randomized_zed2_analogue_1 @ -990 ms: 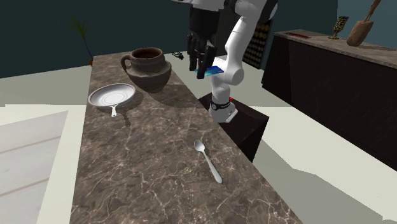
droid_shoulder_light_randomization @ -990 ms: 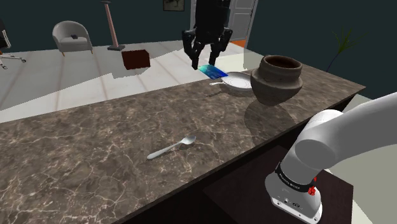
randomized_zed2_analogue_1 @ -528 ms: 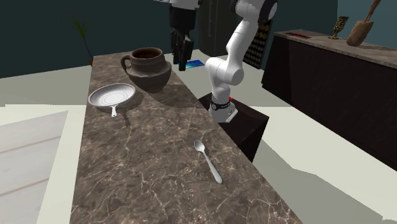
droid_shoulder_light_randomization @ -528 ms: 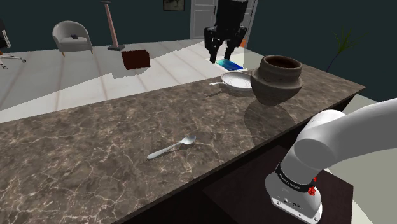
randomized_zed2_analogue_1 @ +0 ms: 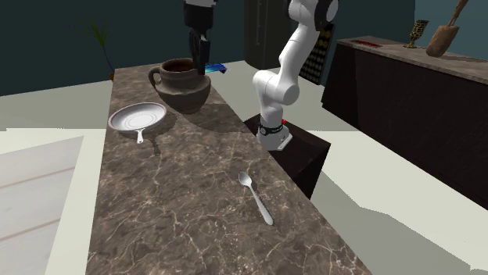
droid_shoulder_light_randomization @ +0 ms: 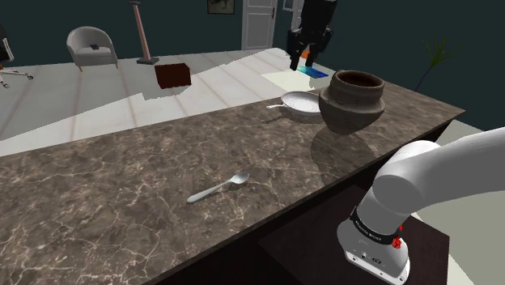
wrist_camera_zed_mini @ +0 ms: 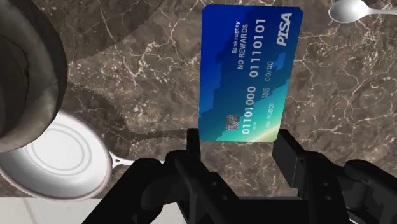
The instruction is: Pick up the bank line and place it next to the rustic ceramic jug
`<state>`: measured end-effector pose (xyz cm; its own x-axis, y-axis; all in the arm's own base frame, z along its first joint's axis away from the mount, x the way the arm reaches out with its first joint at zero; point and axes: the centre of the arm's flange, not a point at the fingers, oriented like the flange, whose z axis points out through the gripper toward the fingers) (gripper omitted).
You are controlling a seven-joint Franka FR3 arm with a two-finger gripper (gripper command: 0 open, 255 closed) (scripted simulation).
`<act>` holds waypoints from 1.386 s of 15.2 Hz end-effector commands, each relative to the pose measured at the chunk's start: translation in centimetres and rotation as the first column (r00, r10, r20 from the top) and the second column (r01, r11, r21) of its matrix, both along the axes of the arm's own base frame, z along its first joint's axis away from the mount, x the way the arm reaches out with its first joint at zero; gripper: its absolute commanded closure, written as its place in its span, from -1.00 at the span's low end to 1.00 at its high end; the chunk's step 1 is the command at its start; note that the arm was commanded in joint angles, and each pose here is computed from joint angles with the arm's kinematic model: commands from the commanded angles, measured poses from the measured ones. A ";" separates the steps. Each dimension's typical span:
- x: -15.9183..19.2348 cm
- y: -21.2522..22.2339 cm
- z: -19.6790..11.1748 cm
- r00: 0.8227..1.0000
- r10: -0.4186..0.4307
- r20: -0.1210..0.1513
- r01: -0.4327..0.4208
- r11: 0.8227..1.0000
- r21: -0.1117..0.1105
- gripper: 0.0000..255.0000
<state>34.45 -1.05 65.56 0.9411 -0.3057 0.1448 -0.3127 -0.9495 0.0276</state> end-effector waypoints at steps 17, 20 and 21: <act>0.7 -23.8 -0.2 1.000 0.001 0.000 -0.001 1.000 0.000 1.00; 0.8 -27.8 -0.2 1.000 0.001 0.000 -0.001 1.000 0.000 1.00; 0.8 -29.1 -0.2 1.000 0.001 0.000 -0.001 1.000 0.000 1.00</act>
<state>35.14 -28.68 65.28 0.9410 -0.3058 0.1449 -0.3126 -0.9495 0.0263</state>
